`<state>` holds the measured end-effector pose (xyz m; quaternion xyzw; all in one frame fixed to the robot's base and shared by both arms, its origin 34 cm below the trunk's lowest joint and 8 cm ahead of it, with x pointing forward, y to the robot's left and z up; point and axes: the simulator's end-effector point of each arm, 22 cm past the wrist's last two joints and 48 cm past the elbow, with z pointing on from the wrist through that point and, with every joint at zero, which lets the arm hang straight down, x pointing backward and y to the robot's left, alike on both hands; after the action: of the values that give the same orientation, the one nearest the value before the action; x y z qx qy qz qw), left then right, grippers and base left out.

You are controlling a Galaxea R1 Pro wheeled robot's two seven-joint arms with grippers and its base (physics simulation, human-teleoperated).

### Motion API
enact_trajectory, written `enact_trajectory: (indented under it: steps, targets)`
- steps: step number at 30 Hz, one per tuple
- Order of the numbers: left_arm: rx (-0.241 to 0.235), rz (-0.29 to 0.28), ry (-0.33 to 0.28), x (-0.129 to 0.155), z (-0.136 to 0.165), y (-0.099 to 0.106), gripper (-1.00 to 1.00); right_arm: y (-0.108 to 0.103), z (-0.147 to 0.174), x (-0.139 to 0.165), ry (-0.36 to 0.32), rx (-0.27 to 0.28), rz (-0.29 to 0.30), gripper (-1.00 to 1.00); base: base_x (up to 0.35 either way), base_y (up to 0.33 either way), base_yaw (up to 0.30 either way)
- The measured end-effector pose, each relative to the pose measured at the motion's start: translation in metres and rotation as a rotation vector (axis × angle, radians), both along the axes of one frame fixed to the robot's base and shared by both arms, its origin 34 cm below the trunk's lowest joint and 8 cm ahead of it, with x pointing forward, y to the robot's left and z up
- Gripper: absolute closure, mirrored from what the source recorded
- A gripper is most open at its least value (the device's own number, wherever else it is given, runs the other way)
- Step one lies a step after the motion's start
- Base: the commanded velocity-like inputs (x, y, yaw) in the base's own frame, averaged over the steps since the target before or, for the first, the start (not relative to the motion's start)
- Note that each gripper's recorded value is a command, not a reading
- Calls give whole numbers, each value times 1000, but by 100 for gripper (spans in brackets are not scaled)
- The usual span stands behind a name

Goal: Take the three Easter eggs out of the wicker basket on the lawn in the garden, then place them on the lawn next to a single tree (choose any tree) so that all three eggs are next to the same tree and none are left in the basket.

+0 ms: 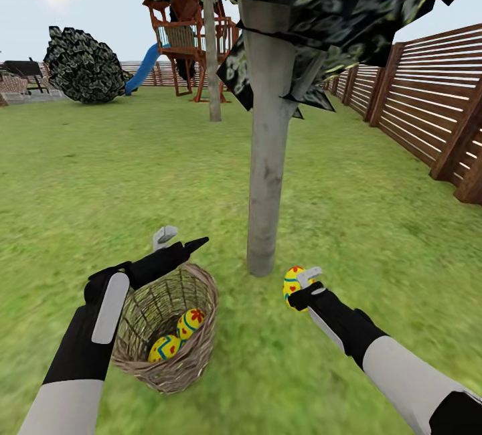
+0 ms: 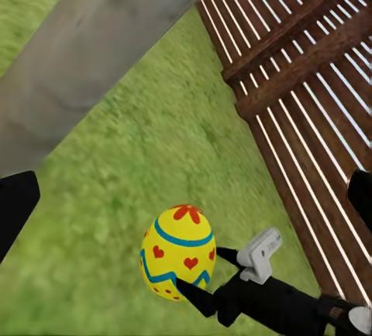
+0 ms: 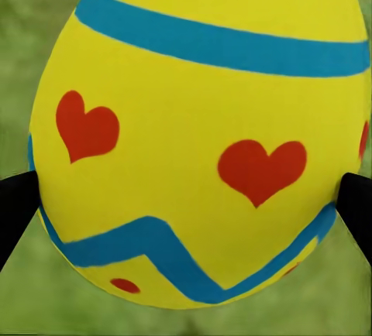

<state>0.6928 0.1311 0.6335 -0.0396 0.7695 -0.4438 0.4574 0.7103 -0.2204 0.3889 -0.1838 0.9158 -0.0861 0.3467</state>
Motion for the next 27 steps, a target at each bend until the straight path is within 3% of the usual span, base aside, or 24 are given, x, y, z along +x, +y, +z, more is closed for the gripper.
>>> enact_trajectory:
  steps: [7, 10, 12, 14, 18, 27]
  targets:
    - [-4, -4, 8, 0, -5, -2, -100, 19, -7, -4, 13, 4, 35, 100, 1, -1, 0]
    - [-6, -12, 19, 1, -12, -5, -100, 40, -24, -13, 53, 24, 42, 100, 0, 0, 0]
    - [-42, -72, 6, -6, -8, -27, -100, 32, -54, -28, 116, -3, 19, 100, 0, 0, 0]
    - [-58, -108, -8, -11, -2, -40, -100, 30, -52, -22, 75, 11, 21, 100, 0, 0, 0]
    - [-80, -120, -16, -13, 2, -45, -100, 42, -36, -7, 4, 43, 43, 100, -109, -96, 67]
    - [-76, -149, -18, -17, 3, -57, -100, 37, -35, -5, -10, 11, 16, 100, -221, -253, 292]
